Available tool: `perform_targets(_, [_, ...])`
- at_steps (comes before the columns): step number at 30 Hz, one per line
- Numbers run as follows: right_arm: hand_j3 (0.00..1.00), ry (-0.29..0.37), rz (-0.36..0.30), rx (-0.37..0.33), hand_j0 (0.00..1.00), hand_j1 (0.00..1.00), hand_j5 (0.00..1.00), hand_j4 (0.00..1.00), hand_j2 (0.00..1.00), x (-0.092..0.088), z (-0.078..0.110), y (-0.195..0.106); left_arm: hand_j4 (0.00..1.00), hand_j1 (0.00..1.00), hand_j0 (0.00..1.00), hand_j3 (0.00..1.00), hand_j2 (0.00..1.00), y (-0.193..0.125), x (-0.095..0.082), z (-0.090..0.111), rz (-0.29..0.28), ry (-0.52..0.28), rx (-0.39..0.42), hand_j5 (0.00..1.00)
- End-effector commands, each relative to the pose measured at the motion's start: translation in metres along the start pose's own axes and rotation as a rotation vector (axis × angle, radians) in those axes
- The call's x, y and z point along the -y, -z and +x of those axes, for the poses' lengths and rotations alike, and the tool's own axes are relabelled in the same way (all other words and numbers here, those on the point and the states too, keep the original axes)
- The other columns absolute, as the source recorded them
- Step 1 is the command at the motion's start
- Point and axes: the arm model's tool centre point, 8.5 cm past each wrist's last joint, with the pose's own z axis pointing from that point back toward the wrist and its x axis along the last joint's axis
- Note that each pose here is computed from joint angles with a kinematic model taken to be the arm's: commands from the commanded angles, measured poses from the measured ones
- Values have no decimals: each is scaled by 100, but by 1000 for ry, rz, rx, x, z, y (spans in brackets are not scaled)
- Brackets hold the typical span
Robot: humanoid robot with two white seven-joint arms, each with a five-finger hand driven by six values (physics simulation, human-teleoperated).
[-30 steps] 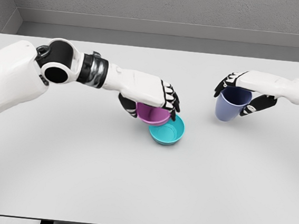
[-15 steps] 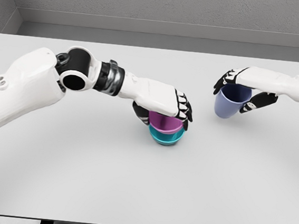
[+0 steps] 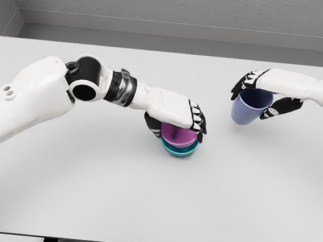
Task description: Stacking bowl and cup with both arms
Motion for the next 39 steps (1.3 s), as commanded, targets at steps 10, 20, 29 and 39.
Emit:
perform_targets(10, [65,-31,-12,11,65,65,65,65,65,13,8,-5,100,100,100,100,100,0,0,-1,-2,2,-8,100])
perform_targets(20, [65,-30,-14,15,65,65,65,65,65,13,9,-5,100,100,100,100,100,-2,1,0,6,-3,-7,100])
perform_targets(29, [65,-43,-24,19,65,65,65,65,65,20,11,-4,100,100,100,100,100,-41,-21,16,105,66,-16,100])
perform_targets(39, [65,-53,-34,29,65,65,65,65,65,26,14,-1,100,100,100,100,100,-196,-8,-10,387,-42,-311,100])
